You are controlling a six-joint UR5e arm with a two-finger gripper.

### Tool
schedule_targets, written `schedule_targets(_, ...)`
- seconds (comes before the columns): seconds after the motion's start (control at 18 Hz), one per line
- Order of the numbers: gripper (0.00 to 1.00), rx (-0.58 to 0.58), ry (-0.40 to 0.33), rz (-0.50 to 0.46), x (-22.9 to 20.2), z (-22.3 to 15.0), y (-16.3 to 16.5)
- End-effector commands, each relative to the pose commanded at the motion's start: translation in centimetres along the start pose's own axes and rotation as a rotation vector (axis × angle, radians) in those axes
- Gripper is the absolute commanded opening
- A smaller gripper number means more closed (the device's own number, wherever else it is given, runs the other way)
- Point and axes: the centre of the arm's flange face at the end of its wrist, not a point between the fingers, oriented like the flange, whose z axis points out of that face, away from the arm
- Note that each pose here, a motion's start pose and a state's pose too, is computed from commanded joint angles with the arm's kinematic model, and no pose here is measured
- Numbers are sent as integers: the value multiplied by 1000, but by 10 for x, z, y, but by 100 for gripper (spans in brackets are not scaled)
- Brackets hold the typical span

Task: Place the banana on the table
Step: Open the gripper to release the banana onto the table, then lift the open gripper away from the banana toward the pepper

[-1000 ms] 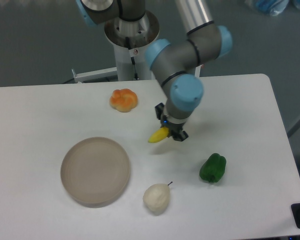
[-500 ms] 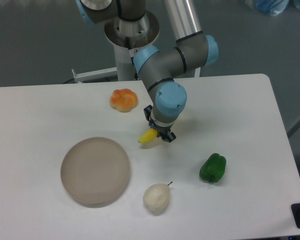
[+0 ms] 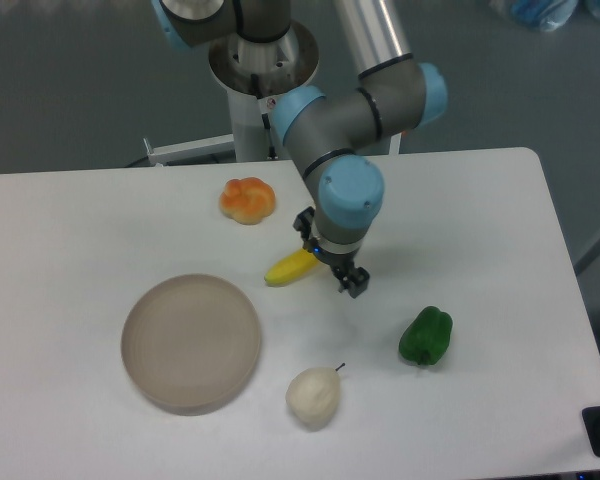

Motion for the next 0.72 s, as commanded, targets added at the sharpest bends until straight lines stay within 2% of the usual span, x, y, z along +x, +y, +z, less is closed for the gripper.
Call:
schedule_targets(0.28,100,19,-80,-50,-49,-32,25)
schedule_targets(0.56,100,16,-79,-70,-101,-16,49)
schedule_targets(0.72,100,9,-62,-15,-118,-12,65)
